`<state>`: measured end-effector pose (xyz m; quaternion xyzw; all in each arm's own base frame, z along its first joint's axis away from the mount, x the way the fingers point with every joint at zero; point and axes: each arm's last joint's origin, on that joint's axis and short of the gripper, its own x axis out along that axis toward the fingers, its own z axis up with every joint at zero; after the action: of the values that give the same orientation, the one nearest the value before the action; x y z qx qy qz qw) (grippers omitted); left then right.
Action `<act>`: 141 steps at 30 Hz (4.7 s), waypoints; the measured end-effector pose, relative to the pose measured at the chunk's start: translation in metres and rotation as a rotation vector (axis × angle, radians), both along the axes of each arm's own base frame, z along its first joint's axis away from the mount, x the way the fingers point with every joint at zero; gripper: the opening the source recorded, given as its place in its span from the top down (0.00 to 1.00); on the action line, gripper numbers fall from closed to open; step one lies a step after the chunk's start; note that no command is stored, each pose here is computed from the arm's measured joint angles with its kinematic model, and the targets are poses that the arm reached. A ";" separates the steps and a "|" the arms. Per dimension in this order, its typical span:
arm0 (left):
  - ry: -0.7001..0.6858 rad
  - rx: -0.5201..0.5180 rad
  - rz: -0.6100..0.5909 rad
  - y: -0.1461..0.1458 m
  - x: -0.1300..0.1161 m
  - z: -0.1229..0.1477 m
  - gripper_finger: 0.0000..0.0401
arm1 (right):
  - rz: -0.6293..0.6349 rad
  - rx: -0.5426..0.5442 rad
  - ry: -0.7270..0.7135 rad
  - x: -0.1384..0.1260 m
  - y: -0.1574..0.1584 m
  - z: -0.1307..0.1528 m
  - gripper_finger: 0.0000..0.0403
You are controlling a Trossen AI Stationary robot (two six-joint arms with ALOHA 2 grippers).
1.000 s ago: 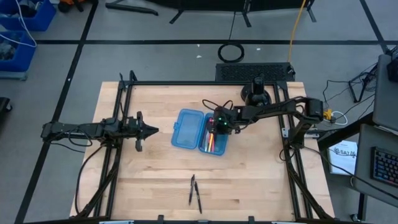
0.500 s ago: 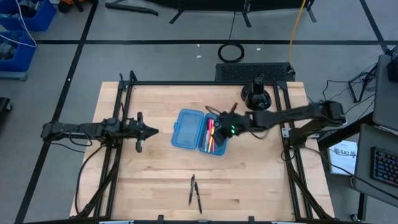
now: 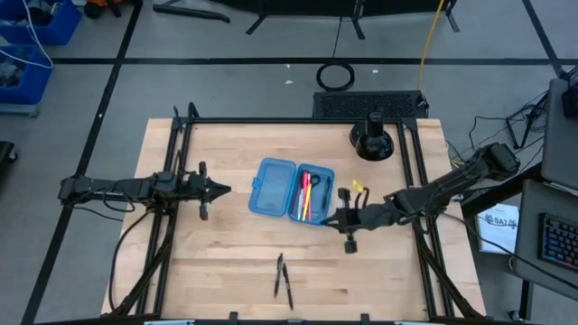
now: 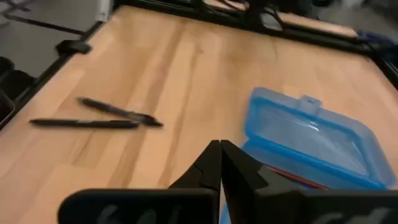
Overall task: Pick & place school supplies into a supply box
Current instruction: Put the transparent black pen into the supply box
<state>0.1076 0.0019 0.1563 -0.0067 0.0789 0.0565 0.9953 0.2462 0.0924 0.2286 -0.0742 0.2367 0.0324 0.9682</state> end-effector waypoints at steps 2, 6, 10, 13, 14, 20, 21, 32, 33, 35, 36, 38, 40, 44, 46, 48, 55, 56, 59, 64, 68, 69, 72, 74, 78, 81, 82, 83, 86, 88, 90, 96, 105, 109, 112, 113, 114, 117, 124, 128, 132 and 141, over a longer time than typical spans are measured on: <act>0.001 0.030 0.030 0.001 0.000 0.000 0.92 | 0.032 -0.008 -0.038 -0.007 0.000 -0.015 0.99; -0.015 0.042 0.083 0.003 0.000 0.002 0.92 | 0.037 0.008 -0.119 -0.026 -0.005 -0.039 1.00; 0.003 0.106 0.074 0.003 0.000 0.001 0.92 | -0.008 0.007 -0.297 -0.048 -0.019 -0.055 0.99; -0.001 0.104 0.071 0.002 0.000 0.001 0.92 | -0.067 -0.031 -0.408 -0.067 -0.035 -0.057 1.00; -0.004 0.103 0.060 0.002 0.001 0.001 0.92 | -0.086 -0.033 -0.430 -0.073 -0.040 -0.057 1.00; -0.028 0.150 0.002 -0.002 0.001 0.009 0.92 | -0.152 0.027 -0.446 -0.106 -0.064 -0.052 1.00; -0.032 0.166 0.004 -0.003 0.000 0.013 0.92 | -0.119 0.036 -0.437 -0.110 -0.066 -0.052 1.00; -0.103 0.407 -0.141 -0.011 0.000 0.025 0.92 | 0.034 -0.007 -0.497 -0.145 -0.076 -0.043 1.00; -0.112 0.409 -0.144 -0.011 0.000 0.026 0.92 | 0.051 -0.018 -0.497 -0.147 -0.076 -0.044 1.00; -0.128 0.409 -0.142 -0.011 0.000 0.027 0.92 | 0.063 -0.022 -0.492 -0.149 -0.077 -0.045 1.00; -0.128 0.407 -0.141 -0.011 0.000 0.027 0.92 | 0.064 -0.021 -0.488 -0.150 -0.078 -0.046 1.00; -0.120 0.393 -0.113 -0.010 0.000 0.027 0.92 | 0.084 -0.012 -0.474 -0.151 -0.078 -0.047 1.00; -0.115 0.364 -0.071 -0.009 -0.001 0.027 0.92 | 0.134 0.009 -0.453 -0.152 -0.077 -0.049 1.00; -0.149 0.278 -0.042 -0.008 -0.001 0.029 0.92 | 0.266 0.002 -0.443 -0.152 -0.074 -0.056 1.00; -0.212 0.158 0.073 -0.005 -0.001 0.035 0.92 | 0.263 -0.024 -0.466 -0.151 -0.074 -0.059 1.00; -0.232 0.070 0.208 -0.002 -0.003 0.046 0.92 | 0.223 -0.050 -0.484 -0.150 -0.076 -0.059 1.00; -0.119 0.061 0.222 -0.016 0.019 0.106 0.92 | 0.291 -0.003 -0.490 -0.151 -0.073 -0.059 1.00; -0.075 0.071 0.251 -0.021 0.026 0.116 0.92 | 0.300 -0.002 -0.491 -0.151 -0.073 -0.059 1.00; 0.085 0.124 0.350 -0.040 0.050 0.147 0.92 | 0.295 -0.016 -0.491 -0.151 -0.073 -0.059 1.00; 0.248 0.042 0.420 -0.086 0.087 0.203 0.92 | 0.192 -0.064 -0.472 -0.150 -0.077 -0.061 1.00; 0.361 -0.093 0.424 -0.132 0.121 0.221 0.92 | 0.204 -0.089 -0.472 -0.150 -0.076 -0.061 1.00; 0.382 -0.140 0.429 -0.143 0.130 0.222 0.92 | 0.204 -0.089 -0.477 -0.150 -0.076 -0.060 1.00; 0.433 -0.258 0.456 -0.172 0.155 0.216 0.92 | 0.203 -0.088 -0.496 -0.150 -0.076 -0.059 1.00; 0.443 -0.312 0.488 -0.189 0.171 0.207 0.92 | 0.201 -0.080 -0.512 -0.150 -0.076 -0.057 1.00; 0.451 -0.415 0.548 -0.217 0.196 0.181 0.92 | 0.198 -0.070 -0.526 -0.150 -0.076 -0.056 1.00; 0.486 -0.492 0.600 -0.237 0.209 0.152 0.92 | 0.190 -0.042 -0.537 -0.150 -0.076 -0.054 1.00; 0.518 -0.519 0.618 -0.243 0.213 0.140 0.92 | 0.185 -0.026 -0.547 -0.150 -0.076 -0.053 1.00; 0.552 -0.547 0.640 -0.249 0.216 0.127 0.92 | 0.180 -0.007 -0.560 -0.150 -0.076 -0.052 1.00; 0.658 -0.605 0.706 -0.260 0.225 0.091 0.92 | 0.172 0.039 -0.582 -0.150 -0.076 -0.049 1.00; 0.717 -0.627 0.730 -0.263 0.232 0.073 0.92 | 0.171 0.042 -0.582 -0.150 -0.076 -0.049 1.00; 0.788 -0.636 0.717 -0.266 0.239 0.057 0.91 | 0.172 0.039 -0.584 -0.150 -0.076 -0.049 1.00; 0.885 -0.752 0.727 -0.266 0.257 0.030 0.78 | 0.177 0.006 -0.590 -0.150 -0.076 -0.049 1.00; 0.987 -0.847 0.722 -0.247 0.271 0.032 0.53 | 0.177 -0.016 -0.622 -0.151 -0.077 -0.046 1.00; 1.062 -0.885 0.723 -0.242 0.275 0.027 0.51 | 0.180 -0.030 -0.623 -0.151 -0.077 -0.046 1.00; 1.053 -0.890 0.727 -0.240 0.277 0.028 0.51 | 0.179 -0.031 -0.623 -0.151 -0.077 -0.046 1.00; 1.052 -0.890 0.726 -0.240 0.277 0.028 0.51 | 0.179 -0.031 -0.623 -0.151 -0.077 -0.046 1.00; 1.053 -0.891 0.726 -0.240 0.277 0.027 0.51 | 0.179 -0.031 -0.623 -0.151 -0.077 -0.046 1.00; 1.065 -0.893 0.726 -0.242 0.278 0.023 0.51 | 0.179 -0.031 -0.623 -0.151 -0.077 -0.046 1.00; 1.121 -0.868 0.739 -0.249 0.280 -0.007 0.51 | 0.176 -0.032 -0.619 -0.151 -0.077 -0.046 1.00; 1.148 -0.845 0.750 -0.251 0.282 -0.022 0.51 | 0.173 -0.020 -0.619 -0.150 -0.077 -0.046 1.00; 1.198 -0.821 0.775 -0.251 0.280 -0.033 0.51 | 0.171 -0.018 -0.620 -0.151 -0.077 -0.046 1.00; 1.246 -0.776 0.825 -0.249 0.275 -0.038 0.66 | 0.098 -0.029 -0.618 -0.150 -0.079 -0.046 1.00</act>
<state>0.3827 -0.2468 0.1186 -0.3441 0.6191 0.3779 0.5963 0.0960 0.0136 0.1828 -0.1055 -0.0721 0.0516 0.9905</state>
